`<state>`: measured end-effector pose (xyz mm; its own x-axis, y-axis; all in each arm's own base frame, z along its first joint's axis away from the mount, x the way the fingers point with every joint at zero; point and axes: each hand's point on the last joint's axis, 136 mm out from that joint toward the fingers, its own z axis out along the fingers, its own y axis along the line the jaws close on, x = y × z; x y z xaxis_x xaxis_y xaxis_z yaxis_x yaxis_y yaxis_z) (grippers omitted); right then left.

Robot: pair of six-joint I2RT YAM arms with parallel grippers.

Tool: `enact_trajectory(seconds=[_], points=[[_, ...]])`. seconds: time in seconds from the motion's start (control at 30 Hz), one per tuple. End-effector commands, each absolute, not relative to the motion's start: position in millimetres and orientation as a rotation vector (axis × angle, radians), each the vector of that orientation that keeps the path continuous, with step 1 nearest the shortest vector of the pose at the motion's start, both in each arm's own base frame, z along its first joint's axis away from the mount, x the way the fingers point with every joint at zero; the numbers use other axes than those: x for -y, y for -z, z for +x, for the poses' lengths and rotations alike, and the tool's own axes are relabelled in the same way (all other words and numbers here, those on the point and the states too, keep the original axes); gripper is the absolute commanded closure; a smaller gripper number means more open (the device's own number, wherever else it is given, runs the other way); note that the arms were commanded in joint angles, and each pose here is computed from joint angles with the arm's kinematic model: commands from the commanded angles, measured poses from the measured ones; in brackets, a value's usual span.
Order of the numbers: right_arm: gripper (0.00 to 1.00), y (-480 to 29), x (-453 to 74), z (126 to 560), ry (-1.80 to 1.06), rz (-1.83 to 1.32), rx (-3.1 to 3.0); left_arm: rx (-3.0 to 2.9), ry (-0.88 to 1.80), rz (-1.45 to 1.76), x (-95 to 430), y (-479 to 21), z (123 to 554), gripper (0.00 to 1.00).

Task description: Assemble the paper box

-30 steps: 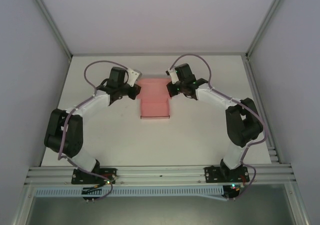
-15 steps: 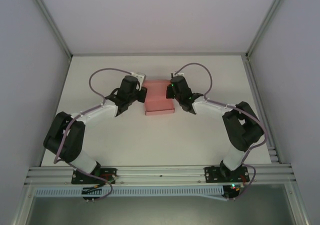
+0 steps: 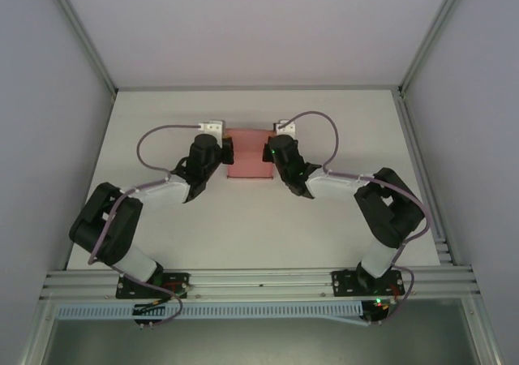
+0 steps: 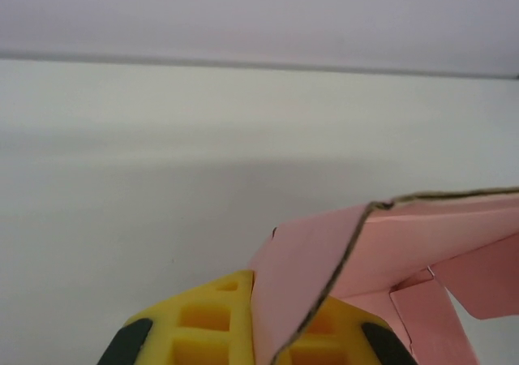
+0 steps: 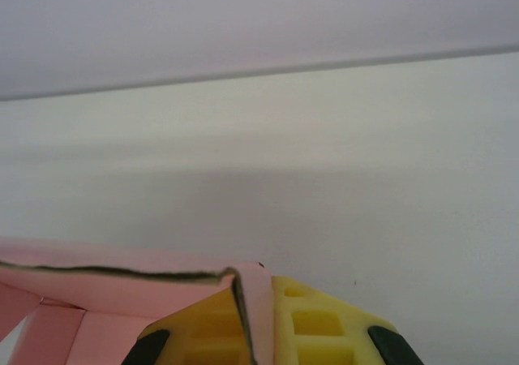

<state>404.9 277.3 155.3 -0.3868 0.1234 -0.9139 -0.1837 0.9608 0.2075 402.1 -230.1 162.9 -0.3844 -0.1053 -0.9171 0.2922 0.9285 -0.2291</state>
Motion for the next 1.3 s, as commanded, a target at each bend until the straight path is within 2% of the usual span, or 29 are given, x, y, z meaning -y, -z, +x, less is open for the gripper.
enact_trajectory(seconds=[0.0,0.37,0.7,0.83,0.97,1.07,1.17,1.27], points=[[1.0,-181,-308,402,-0.518,-0.011,-1.794,-1.779,0.632,0.175,270,-191,397,1.0],[0.99,-158,-311,407,-0.466,-0.043,-1.756,-1.733,0.725,0.271,291,-164,389,1.0],[0.95,-134,-307,388,-0.506,-0.092,-1.736,-1.721,0.746,0.252,267,-139,355,0.98],[0.95,-122,-312,377,-0.537,-0.099,-1.742,-1.72,0.85,0.171,267,-134,348,0.99],[0.98,-117,-319,372,-0.501,-0.115,-1.762,-1.687,0.925,0.135,275,-151,351,0.99],[0.99,-118,-321,372,-0.475,-0.109,-1.778,-1.709,0.884,0.137,285,-168,359,1.0],[0.99,-118,-322,373,-0.454,-0.102,-1.787,-1.768,0.775,0.127,290,-164,367,1.0],[0.99,-113,-325,373,-0.481,-0.083,-1.795,-1.784,0.809,0.047,289,-148,368,1.0]])
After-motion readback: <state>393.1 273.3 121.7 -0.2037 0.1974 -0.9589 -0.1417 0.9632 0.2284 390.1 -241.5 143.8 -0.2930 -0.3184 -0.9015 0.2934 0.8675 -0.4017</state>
